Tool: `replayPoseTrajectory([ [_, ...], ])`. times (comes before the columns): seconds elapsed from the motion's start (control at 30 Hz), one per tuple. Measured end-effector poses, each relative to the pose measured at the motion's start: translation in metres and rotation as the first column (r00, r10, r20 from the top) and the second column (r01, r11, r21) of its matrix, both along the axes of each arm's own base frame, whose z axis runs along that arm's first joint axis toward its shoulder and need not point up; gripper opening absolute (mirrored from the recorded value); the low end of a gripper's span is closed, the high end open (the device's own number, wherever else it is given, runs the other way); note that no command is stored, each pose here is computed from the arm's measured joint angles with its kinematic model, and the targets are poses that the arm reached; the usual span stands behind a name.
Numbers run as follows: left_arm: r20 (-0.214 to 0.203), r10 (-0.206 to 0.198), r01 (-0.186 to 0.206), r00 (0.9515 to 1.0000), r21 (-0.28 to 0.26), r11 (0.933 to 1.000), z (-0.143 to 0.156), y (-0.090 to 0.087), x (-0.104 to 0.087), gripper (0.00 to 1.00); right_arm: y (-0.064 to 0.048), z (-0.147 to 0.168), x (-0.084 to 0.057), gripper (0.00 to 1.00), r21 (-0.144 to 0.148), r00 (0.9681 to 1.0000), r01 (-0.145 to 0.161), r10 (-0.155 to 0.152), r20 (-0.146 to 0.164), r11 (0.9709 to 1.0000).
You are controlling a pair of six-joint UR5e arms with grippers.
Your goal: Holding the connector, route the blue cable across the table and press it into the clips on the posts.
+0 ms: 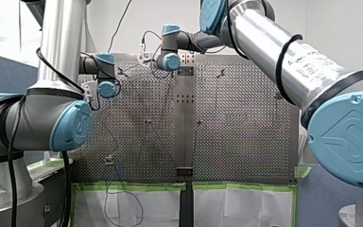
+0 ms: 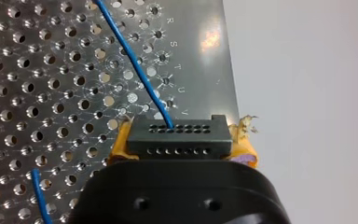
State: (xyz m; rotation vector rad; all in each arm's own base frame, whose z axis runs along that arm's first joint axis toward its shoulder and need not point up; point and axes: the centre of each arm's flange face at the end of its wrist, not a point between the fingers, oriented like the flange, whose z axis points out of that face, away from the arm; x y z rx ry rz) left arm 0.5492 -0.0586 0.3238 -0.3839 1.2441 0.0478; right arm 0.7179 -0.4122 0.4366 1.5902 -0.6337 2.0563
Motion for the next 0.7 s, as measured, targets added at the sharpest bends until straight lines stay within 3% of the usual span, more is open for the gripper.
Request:
replayPoseTrajectory([
  [0.23, 0.007, 0.004, -0.004, 1.0000, -0.056, 0.9984, -0.001, 0.010, 0.000, 0.00, 0.004, -0.001, 0.002, 0.00, 0.000, 1.0000, 0.000, 0.000, -0.004, 1.0000],
  [0.37, -0.005, 0.000, 0.000, 1.0000, -0.089, 0.9960, -0.004, 0.010, -0.002, 0.17, 0.006, -0.004, 0.002, 0.00, 0.013, 0.9998, 0.016, -0.016, -0.013, 0.9998],
  [0.5, -0.022, -0.010, 0.008, 0.9997, -0.120, 0.9927, -0.007, 0.009, -0.004, 0.21, 0.005, -0.013, -0.001, 0.00, 0.034, 0.9986, 0.043, -0.042, -0.033, 0.9985],
  [0.57, -0.034, -0.024, 0.019, 0.9991, -0.136, 0.9905, -0.008, 0.007, -0.006, 0.45, 0.004, -0.020, -0.003, 0.00, 0.047, 0.9974, 0.058, -0.056, -0.046, 0.9972],
  [0.6, -0.039, -0.031, 0.026, 0.9987, -0.141, 0.9896, -0.009, 0.006, -0.006, 0.45, 0.003, -0.023, -0.004, 0.00, 0.051, 0.9968, 0.063, -0.060, -0.052, 0.9967],
  [0.63, -0.047, -0.041, 0.033, 0.9981, -0.146, 0.9887, -0.010, 0.006, -0.008, 0.61, 0.003, -0.027, -0.004, 0.00, 0.058, 0.9962, 0.068, -0.064, -0.060, 0.9960],
  [0.67, -0.052, -0.047, 0.039, 0.9975, -0.149, 0.9881, -0.011, 0.005, -0.009, 0.94, 0.003, -0.030, -0.005, 0.00, 0.062, 0.9957, 0.070, -0.066, -0.065, 0.9956],
  [0.7, -0.058, -0.053, 0.044, 0.9969, -0.150, 0.9876, -0.010, 0.005, -0.011, 0.94, 0.003, -0.033, -0.005, 0.00, 0.066, 0.9952, 0.072, -0.067, -0.071, 0.9952],
])
